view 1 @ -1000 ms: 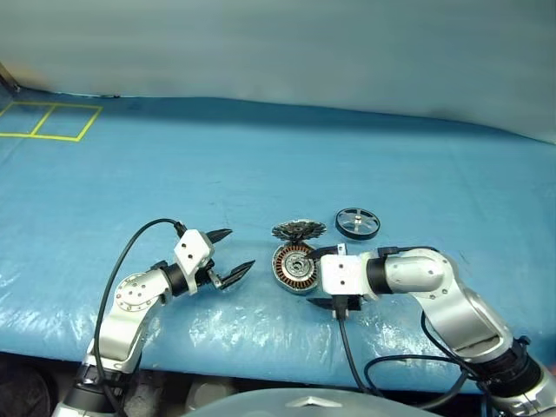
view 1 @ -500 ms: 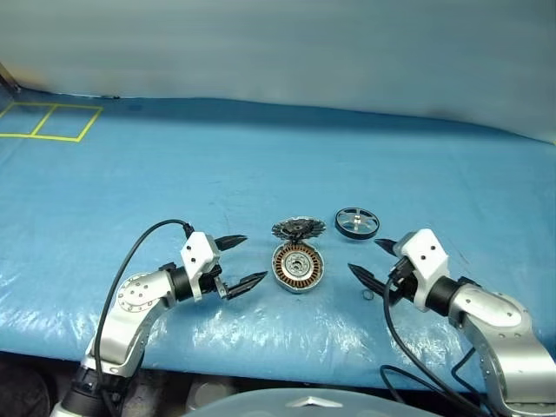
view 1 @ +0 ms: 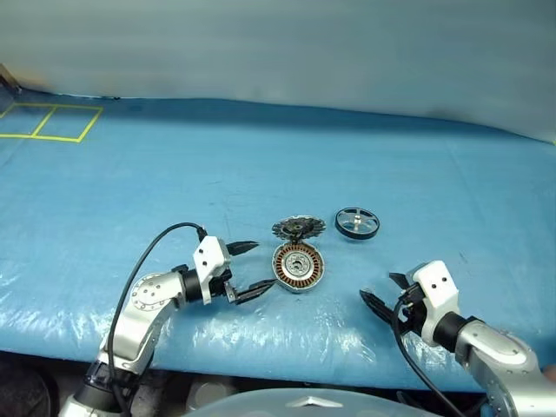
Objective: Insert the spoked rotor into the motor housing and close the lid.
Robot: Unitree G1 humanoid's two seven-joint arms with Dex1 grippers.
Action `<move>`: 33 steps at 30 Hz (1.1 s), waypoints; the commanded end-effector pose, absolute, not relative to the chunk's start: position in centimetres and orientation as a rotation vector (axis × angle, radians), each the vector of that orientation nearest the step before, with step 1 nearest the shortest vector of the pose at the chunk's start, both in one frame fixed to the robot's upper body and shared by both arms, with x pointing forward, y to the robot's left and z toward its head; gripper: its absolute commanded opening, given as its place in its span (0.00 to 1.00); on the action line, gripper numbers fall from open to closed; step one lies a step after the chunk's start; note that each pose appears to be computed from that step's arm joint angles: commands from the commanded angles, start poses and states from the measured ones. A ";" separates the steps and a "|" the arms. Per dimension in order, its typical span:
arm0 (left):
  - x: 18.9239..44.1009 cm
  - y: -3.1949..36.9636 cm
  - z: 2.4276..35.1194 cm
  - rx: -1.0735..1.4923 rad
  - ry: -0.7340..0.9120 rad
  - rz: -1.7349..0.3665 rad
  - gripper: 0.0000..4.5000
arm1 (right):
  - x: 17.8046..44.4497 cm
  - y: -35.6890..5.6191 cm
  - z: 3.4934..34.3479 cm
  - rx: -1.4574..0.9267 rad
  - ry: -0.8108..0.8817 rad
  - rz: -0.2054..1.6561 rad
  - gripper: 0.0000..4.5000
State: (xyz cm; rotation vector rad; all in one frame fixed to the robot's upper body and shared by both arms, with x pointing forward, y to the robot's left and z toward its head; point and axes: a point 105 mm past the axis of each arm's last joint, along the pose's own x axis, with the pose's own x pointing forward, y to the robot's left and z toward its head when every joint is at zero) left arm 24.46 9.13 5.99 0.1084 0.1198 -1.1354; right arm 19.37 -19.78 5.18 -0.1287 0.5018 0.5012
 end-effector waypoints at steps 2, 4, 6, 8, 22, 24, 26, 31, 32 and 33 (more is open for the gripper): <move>25.1 9.7 6.1 0.101 0.080 -1.136 1.00 | 19.6 -19.8 5.0 -0.170 0.486 0.489 0.90; 25.3 10.0 5.8 0.104 0.079 -1.133 1.00 | 19.5 -19.8 4.5 -0.185 0.496 0.491 0.90; 25.1 10.3 5.3 0.118 0.085 -1.136 1.00 | 19.5 -20.3 3.6 -0.213 0.524 0.473 0.90; 25.0 10.5 4.6 0.137 0.093 -1.140 1.00 | 19.2 -20.2 2.8 -0.234 0.551 0.487 0.90; 25.3 11.9 1.7 0.150 0.110 -1.121 1.00 | 17.7 -21.4 1.4 -0.278 0.653 0.500 0.41; 25.4 12.1 1.3 0.151 0.110 -1.119 1.00 | 17.7 -21.7 1.5 -0.275 0.655 0.492 0.26; 25.5 12.2 1.1 0.150 0.109 -1.117 1.00 | 17.7 -21.8 1.5 -0.275 0.657 0.486 0.17; 25.7 12.6 0.5 0.151 0.110 -1.114 1.00 | 18.1 -20.8 2.0 -0.240 0.622 0.516 0.17; 25.8 12.7 0.4 0.152 0.110 -1.113 1.00 | 18.4 -20.5 2.4 -0.229 0.601 0.514 0.17; 25.8 12.9 0.3 0.152 0.110 -1.113 1.00 | 18.9 -20.0 3.1 -0.211 0.564 0.525 0.17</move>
